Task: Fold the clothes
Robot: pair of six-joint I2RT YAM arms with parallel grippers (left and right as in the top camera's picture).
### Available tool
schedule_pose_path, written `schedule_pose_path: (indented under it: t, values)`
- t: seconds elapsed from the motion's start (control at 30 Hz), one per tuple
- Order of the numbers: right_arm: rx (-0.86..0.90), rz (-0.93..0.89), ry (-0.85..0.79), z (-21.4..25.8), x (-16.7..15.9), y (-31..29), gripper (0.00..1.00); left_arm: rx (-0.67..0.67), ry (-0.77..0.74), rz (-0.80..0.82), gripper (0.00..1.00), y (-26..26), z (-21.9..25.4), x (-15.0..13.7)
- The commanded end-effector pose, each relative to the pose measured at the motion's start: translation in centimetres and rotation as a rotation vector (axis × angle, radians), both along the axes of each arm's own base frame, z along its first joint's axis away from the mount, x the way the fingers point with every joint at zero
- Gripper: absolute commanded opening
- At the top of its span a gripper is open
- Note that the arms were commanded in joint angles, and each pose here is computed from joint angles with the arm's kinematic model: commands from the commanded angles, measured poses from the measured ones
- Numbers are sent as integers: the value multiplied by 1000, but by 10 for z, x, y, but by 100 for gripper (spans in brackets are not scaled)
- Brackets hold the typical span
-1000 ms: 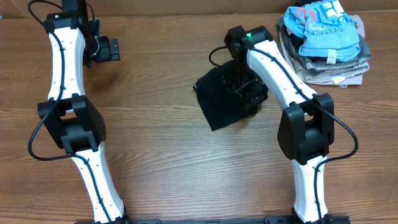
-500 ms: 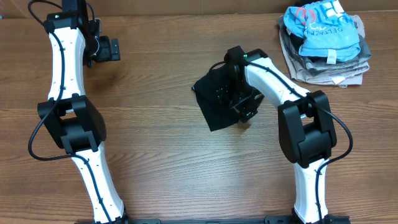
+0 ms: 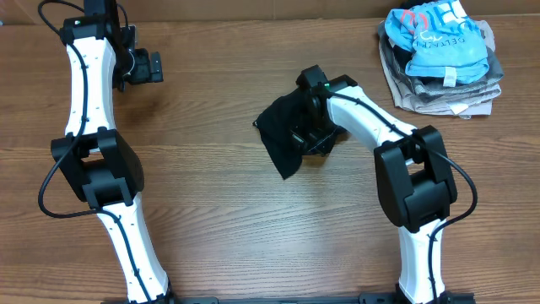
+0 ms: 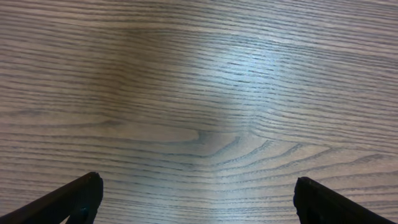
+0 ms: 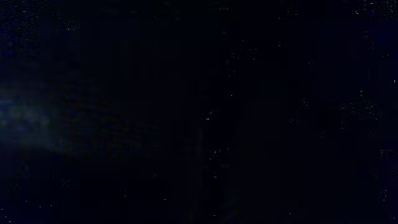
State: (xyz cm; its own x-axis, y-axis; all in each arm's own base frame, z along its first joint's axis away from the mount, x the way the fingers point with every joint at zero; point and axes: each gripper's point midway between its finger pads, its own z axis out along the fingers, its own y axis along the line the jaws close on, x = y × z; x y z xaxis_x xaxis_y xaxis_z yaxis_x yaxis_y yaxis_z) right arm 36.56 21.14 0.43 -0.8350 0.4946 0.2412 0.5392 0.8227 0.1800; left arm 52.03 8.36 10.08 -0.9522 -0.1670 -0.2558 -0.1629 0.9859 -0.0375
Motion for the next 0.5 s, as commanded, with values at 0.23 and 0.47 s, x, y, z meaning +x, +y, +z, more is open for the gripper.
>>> schedule_pose_path:
  t: [0.23, 0.47]
  values:
    - [31, 212, -145, 30, 34, -83, 4, -15, 4, 11, 100, -1, -5, 1]
    - [107, 306, -437, 157, 69, -98, 4, -13, -1, 11, 100, -1, -4, 2]
